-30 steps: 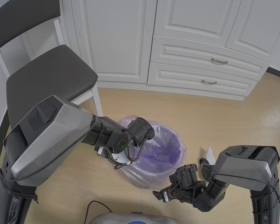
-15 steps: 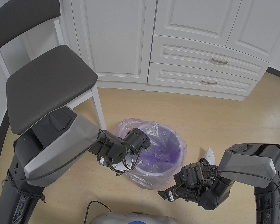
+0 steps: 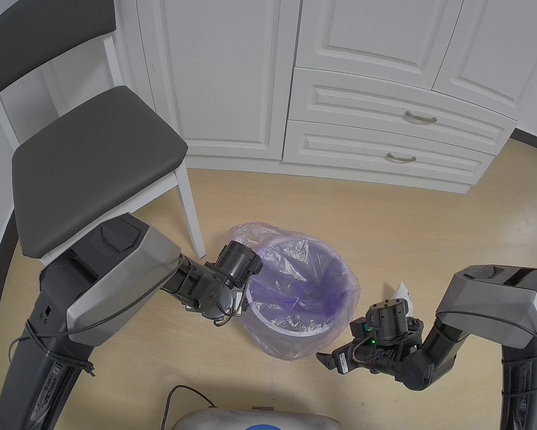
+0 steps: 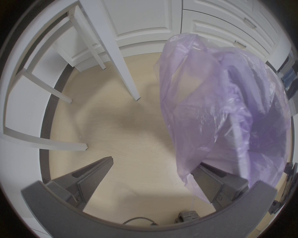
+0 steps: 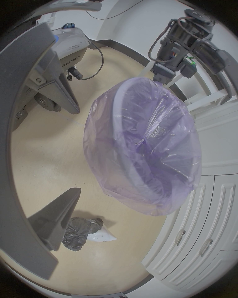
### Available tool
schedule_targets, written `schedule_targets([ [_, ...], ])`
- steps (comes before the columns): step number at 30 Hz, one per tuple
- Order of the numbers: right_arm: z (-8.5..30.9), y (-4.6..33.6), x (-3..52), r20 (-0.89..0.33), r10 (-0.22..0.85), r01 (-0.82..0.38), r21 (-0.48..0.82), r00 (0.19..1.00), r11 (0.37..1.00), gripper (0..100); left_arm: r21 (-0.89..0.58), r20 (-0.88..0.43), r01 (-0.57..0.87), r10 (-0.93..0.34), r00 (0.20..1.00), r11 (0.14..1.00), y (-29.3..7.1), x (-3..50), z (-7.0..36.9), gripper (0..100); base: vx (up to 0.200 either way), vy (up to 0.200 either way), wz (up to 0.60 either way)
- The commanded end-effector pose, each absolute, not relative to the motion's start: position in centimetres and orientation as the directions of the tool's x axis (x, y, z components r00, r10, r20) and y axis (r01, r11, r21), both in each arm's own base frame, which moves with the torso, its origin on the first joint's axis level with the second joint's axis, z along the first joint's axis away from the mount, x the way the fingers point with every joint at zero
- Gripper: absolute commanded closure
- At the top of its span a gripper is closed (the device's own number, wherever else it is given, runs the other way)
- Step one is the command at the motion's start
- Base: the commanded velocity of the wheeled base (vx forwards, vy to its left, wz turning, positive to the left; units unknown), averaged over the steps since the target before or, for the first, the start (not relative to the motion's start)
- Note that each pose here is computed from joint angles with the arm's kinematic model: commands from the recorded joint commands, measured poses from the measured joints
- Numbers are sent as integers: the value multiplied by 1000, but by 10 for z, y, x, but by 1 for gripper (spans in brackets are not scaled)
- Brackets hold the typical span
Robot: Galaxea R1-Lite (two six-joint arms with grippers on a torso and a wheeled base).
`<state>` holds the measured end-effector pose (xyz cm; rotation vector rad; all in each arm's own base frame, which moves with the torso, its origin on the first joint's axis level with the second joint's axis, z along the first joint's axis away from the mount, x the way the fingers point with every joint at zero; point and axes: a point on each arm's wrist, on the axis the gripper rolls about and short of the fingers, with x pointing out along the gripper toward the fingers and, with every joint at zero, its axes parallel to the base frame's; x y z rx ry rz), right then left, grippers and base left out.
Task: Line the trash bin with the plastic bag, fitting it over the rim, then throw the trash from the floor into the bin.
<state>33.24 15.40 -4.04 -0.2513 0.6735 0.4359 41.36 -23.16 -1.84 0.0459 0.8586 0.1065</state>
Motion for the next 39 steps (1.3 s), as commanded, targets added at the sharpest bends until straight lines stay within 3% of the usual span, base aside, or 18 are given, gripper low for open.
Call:
schedule_targets([
  [1,-42,149,335,-653,299,-459,-84,695,884,0,73,-760,-85,111,641,994,-225,424,-41,0,0,0,0],
  [22,-48,146,336,-661,290,-453,-84,692,888,0,77,-787,-60,97,610,995,-222,423,-47,0,0,0,0],
  [31,-45,139,341,-654,278,-433,-84,703,898,0,63,-803,28,34,595,998,-194,368,42,0,0,0,0],
  [39,-45,134,342,-655,271,-423,-82,705,903,0,23,-778,39,-7,629,999,-188,356,73,0,0,0,0],
])
